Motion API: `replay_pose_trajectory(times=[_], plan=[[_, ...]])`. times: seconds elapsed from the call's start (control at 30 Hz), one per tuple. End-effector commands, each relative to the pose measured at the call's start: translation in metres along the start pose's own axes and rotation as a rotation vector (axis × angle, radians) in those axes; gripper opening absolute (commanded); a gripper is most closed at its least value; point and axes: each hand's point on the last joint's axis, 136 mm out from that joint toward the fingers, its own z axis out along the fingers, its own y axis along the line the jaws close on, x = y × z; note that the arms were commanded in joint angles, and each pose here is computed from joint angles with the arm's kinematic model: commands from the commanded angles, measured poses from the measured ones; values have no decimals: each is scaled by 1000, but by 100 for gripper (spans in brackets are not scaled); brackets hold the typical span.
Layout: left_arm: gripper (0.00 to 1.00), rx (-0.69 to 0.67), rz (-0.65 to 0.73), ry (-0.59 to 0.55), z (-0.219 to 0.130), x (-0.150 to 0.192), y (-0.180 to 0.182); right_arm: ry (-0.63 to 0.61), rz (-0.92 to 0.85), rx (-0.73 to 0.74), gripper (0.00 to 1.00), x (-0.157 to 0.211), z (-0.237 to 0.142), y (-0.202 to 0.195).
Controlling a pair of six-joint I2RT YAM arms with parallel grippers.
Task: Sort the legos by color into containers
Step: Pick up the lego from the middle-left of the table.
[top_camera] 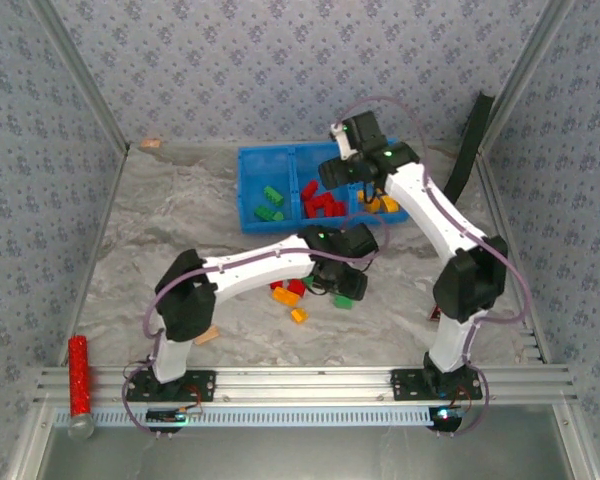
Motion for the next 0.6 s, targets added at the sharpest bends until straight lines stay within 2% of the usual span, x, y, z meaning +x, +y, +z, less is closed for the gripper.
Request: replay_pose_trajectory(times=[0.0, 0.23, 0.57], plan=[[66, -42, 15, 58, 10, 9, -1, 14, 89, 12, 89, 16, -37, -24], [67, -74, 8, 114, 28, 18, 0, 37, 293, -14, 100, 58, -71, -54], [68, -86, 3, 149, 53, 18, -4, 52, 398, -15, 100, 98, -81, -60]])
